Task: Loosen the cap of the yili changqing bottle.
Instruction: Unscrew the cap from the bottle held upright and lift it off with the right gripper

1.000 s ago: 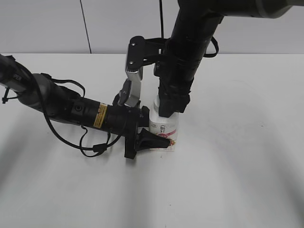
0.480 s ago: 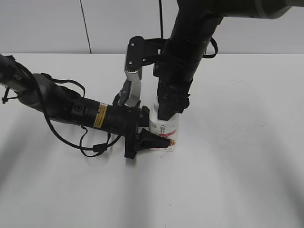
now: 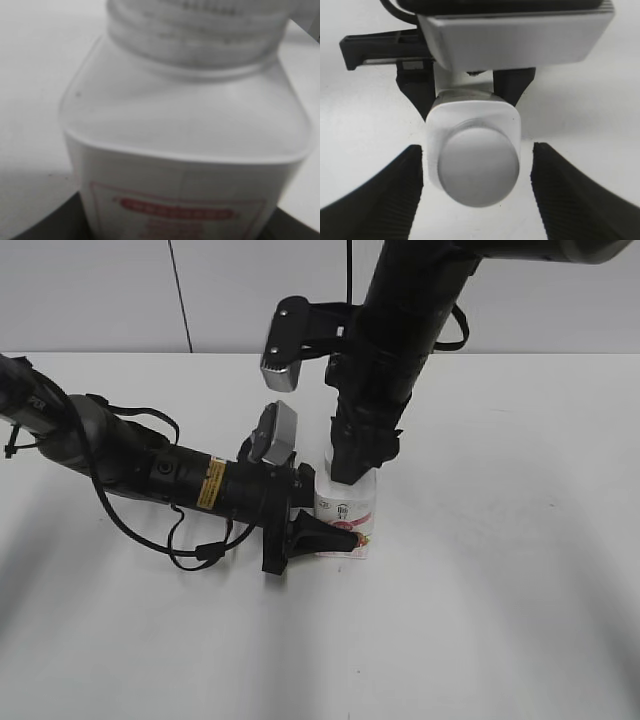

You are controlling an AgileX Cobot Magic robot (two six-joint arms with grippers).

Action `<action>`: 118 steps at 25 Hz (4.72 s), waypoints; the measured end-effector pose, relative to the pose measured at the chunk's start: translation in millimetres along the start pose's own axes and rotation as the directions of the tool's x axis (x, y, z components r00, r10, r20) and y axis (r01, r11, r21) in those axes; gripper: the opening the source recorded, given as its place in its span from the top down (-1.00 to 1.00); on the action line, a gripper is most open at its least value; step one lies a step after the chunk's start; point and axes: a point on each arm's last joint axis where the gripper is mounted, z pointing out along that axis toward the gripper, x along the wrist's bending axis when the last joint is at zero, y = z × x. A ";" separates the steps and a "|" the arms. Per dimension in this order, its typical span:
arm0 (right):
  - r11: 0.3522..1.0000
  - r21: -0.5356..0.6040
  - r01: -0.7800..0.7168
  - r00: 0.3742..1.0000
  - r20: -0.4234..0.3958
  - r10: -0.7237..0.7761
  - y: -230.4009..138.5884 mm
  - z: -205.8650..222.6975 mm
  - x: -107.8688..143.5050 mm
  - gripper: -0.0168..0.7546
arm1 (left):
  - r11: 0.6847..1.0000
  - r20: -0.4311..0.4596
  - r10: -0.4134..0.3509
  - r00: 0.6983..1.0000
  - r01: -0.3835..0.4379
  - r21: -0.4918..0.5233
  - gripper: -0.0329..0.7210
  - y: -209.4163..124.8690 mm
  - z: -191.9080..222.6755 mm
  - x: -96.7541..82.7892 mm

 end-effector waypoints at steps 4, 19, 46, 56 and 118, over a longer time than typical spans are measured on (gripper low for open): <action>0.999 -0.001 -0.032 0.999 -0.002 0.032 0.1 -6.1 1.8 -0.43 | 1.000 0.000 0.000 1.000 0.000 0.000 -0.11 0.0 0.0 0.0; 0.664 0.000 -0.747 0.662 0.078 0.745 -5.6 -28.0 3.6 -0.43 | 1.000 0.000 0.000 1.000 0.000 0.000 -0.11 0.0 0.0 0.0; 0.154 -0.042 -0.987 0.154 0.007 0.988 0.0 -11.9 -0.5 -0.43 | 1.000 -0.010 -0.020 1.000 0.019 -0.008 -0.11 0.9 0.4 0.8; 0.151 -0.041 -0.988 0.151 0.004 0.989 0.2 -11.5 -0.5 -0.43 | 1.000 -0.011 -0.021 1.000 0.021 -0.008 -0.11 0.9 0.4 0.9; 0.225 0.041 -0.973 0.226 0.026 0.974 -3.5 14.7 -0.6 -0.09 | 1.000 -0.012 -0.022 1.000 0.022 -0.009 -0.11 0.9 0.4 1.0</action>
